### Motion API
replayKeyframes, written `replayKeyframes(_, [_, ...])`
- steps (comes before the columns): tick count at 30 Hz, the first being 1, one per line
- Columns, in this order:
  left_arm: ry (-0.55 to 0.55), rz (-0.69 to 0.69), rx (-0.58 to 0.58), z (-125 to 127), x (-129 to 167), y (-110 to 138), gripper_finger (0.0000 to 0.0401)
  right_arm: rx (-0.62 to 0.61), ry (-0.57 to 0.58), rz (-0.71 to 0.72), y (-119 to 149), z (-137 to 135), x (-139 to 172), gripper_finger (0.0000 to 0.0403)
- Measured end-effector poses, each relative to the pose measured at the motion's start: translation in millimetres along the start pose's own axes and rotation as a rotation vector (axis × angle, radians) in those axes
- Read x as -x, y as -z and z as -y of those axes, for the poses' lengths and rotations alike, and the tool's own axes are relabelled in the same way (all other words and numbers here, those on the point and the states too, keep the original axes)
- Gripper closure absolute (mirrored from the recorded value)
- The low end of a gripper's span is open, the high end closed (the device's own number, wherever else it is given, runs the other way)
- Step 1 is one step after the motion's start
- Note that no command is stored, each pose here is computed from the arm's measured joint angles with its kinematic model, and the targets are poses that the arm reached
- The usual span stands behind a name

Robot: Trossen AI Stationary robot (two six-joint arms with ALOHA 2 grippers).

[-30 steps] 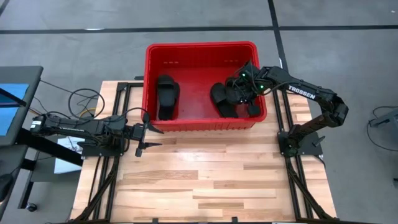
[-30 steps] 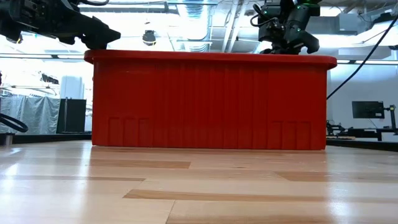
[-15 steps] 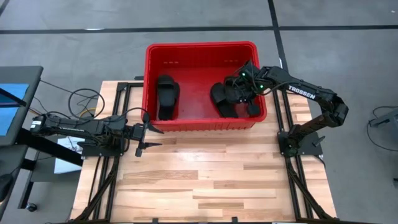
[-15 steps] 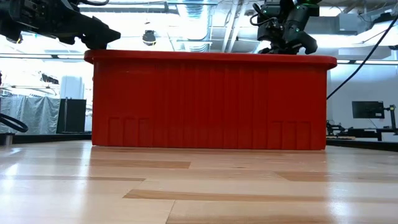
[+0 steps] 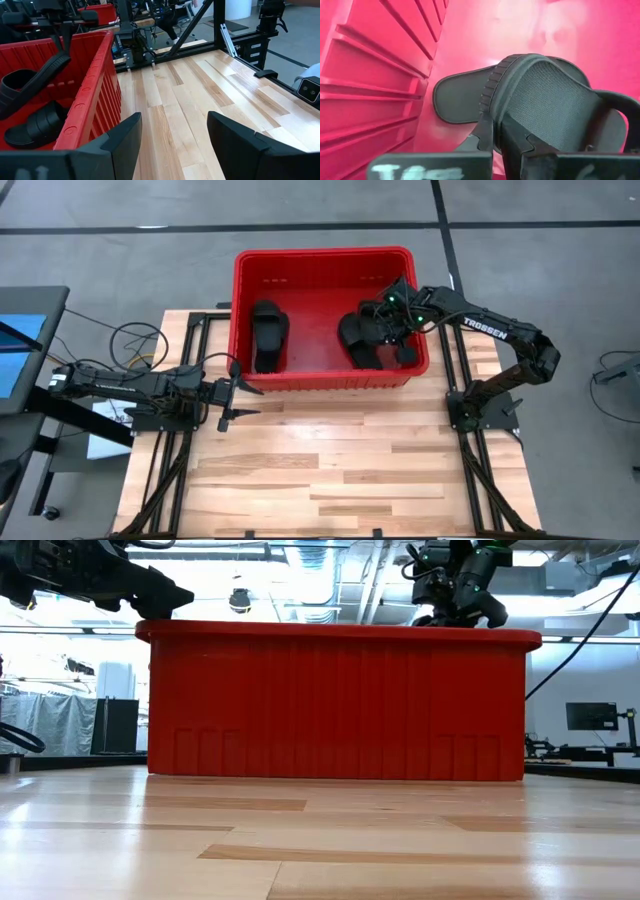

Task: Pick and place slides into bin
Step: Stack the slide on top of the right slide in the bin

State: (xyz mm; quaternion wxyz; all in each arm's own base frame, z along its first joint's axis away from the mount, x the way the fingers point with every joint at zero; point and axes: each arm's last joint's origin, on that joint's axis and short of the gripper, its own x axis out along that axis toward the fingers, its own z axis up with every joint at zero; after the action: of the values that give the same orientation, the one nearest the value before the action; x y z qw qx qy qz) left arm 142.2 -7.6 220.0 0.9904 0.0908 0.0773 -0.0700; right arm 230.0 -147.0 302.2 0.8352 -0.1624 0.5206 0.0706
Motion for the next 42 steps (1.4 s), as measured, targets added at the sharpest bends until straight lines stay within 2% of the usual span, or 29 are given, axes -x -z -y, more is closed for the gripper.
replayKeyframes(8, [0.000, 0.000, 0.000, 0.0, 0.0, 0.0, 0.0182, 0.003, -0.002, -0.004, 0.4, -0.1, -0.1, 0.0403])
replayKeyframes(19, [0.000, 0.000, 0.000, 0.0, 0.0, -0.1, 0.0182, -0.070, -0.011, -0.073, 12.6, 2.5, 2.2, 0.0403])
replayKeyframes(42, [0.000, 0.000, 0.000, 0.0, 0.0, 0.0, 0.0182, -0.087, -0.046, -0.093, 14.5, -1.0, 2.4, 0.0403])
